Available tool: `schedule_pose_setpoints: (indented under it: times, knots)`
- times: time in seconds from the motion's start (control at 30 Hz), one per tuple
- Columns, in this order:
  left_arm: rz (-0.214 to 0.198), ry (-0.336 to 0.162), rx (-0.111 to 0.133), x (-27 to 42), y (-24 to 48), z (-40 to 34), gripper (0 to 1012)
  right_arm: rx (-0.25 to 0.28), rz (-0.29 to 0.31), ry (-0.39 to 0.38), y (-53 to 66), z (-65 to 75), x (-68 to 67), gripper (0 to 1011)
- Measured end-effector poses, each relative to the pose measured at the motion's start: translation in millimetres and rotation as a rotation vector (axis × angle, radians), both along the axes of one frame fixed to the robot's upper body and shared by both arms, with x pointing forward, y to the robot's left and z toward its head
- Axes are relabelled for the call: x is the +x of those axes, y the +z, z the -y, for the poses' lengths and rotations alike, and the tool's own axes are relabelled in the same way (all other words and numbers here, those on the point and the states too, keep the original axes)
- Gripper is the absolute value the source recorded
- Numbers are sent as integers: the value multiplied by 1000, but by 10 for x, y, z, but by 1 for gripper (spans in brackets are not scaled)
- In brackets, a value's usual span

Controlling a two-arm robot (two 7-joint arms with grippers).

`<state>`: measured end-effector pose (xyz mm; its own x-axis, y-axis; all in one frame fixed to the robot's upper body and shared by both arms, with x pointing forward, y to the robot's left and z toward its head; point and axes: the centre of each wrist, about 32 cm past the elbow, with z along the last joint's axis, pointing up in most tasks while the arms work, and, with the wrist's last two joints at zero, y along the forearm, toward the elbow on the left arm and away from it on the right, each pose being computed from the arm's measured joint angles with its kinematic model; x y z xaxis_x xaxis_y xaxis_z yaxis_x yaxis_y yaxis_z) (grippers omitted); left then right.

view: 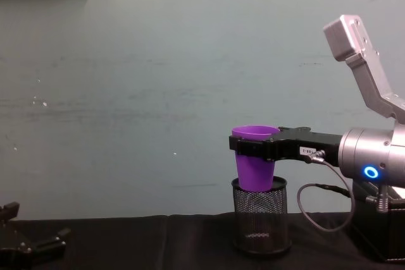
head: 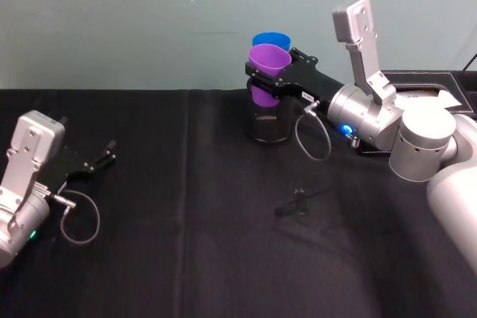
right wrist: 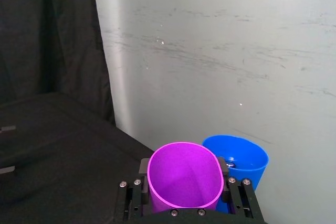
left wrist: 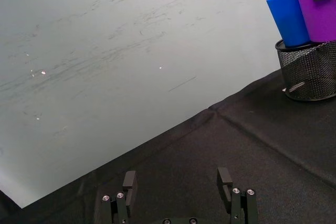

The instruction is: Pick up one cup with a gripper and tap it against the other cup.

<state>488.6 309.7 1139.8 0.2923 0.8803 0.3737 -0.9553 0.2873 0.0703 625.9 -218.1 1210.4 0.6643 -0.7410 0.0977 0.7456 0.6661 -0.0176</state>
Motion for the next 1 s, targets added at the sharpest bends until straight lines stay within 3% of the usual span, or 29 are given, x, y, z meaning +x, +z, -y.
schedule_pose_setpoints:
  times: [1.0]
  knots:
    - [0,0,0,0,0,0,1000,-4,6,9,24,-4,-45,733]
